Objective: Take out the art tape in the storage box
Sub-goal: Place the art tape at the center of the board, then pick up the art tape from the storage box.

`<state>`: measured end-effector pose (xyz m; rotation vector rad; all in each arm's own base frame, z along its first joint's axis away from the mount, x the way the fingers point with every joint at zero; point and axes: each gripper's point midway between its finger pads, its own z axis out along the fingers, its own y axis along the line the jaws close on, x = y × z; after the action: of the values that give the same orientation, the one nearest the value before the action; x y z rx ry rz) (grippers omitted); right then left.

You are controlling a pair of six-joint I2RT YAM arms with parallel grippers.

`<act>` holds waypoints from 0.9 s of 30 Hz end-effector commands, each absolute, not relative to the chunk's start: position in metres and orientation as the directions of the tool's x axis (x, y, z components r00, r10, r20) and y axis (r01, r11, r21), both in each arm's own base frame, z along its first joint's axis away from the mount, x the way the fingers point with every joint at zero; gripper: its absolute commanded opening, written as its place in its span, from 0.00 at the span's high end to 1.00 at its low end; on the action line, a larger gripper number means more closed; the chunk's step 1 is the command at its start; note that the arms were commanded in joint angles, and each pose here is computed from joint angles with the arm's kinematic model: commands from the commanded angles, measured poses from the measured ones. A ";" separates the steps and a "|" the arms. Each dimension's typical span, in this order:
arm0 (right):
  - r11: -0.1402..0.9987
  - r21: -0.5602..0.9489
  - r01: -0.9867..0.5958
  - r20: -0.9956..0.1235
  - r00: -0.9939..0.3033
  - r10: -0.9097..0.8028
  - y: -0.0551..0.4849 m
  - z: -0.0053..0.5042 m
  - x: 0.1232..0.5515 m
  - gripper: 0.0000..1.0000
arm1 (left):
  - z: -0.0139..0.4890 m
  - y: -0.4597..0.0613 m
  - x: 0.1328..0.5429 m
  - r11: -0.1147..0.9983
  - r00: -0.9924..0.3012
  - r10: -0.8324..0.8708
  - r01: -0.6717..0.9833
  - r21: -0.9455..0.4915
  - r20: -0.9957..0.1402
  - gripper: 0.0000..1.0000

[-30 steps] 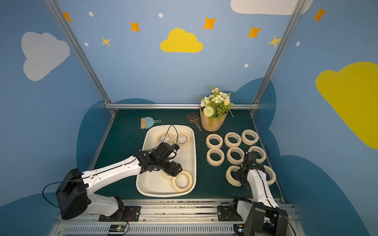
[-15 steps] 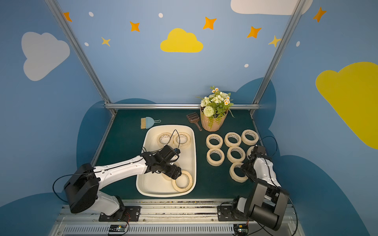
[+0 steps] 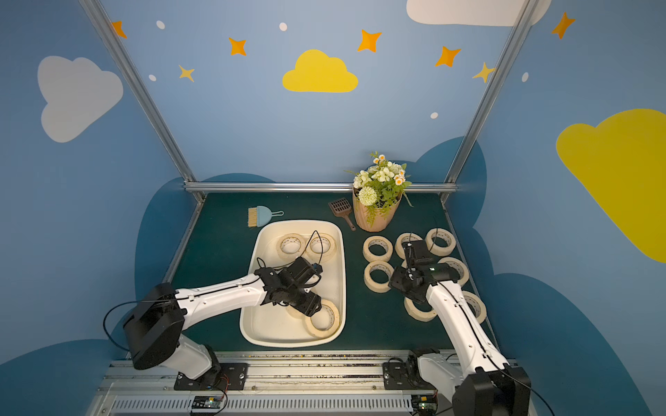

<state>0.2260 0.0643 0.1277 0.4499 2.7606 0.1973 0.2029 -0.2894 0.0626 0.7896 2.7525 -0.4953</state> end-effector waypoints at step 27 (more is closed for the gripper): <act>0.918 0.331 -0.220 -0.237 -0.961 -0.145 0.292 0.150 0.206 0.42 | 0.154 -0.273 0.243 0.844 -0.765 0.423 0.527 -0.096 -0.486 0.84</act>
<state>0.1987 0.2777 0.1444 -0.2863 2.8896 0.4743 0.2400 -0.2684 0.1351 0.7346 2.6185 -0.2481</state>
